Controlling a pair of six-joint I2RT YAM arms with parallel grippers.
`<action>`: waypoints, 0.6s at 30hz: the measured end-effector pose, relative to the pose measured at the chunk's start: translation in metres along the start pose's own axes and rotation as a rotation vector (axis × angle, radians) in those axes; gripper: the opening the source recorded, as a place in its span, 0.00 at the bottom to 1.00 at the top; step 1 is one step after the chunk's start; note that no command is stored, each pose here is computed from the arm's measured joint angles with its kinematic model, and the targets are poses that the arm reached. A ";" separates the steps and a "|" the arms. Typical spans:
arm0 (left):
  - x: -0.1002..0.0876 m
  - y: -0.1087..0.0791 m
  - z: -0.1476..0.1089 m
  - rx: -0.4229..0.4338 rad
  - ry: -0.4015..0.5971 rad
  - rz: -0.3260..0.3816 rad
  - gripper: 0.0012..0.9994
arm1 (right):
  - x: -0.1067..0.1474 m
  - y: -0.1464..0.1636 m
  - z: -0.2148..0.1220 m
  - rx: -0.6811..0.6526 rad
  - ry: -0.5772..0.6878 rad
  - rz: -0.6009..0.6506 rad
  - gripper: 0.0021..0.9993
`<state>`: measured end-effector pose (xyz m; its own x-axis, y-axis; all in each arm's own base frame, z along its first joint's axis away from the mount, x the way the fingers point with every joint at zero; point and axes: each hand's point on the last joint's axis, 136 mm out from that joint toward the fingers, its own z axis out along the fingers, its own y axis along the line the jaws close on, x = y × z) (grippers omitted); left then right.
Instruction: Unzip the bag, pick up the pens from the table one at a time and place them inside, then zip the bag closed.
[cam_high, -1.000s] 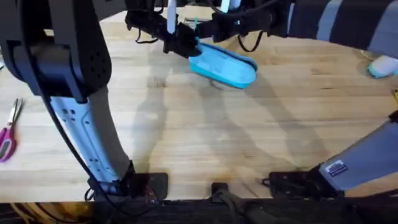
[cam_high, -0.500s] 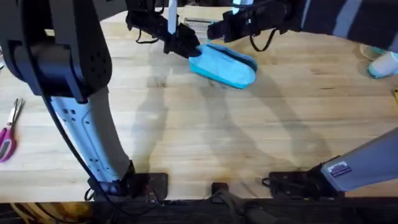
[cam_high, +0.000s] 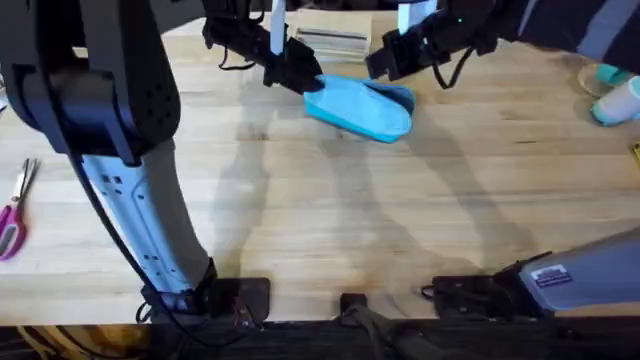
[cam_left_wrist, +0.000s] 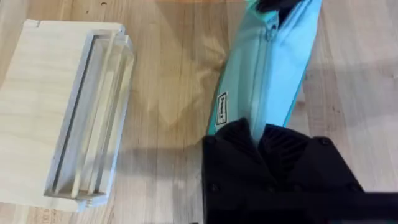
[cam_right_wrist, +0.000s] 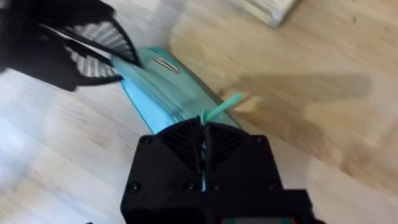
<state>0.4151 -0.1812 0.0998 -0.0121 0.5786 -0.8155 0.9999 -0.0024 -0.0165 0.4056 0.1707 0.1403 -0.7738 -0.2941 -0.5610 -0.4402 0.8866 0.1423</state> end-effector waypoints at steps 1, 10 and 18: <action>0.000 0.000 0.000 0.001 0.000 0.001 0.04 | 0.005 -0.006 -0.001 0.015 0.021 0.014 0.03; -0.008 -0.005 0.007 0.023 -0.014 0.009 0.04 | 0.032 -0.064 -0.015 0.072 0.097 0.161 0.03; -0.012 -0.010 0.012 0.040 -0.019 0.010 0.04 | 0.051 -0.113 -0.031 0.130 0.114 0.320 0.03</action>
<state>0.4055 -0.1977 0.1025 -0.0030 0.5628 -0.8266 0.9987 -0.0409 -0.0315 0.4018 0.0444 0.1209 -0.9120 -0.0262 -0.4093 -0.1118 0.9761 0.1865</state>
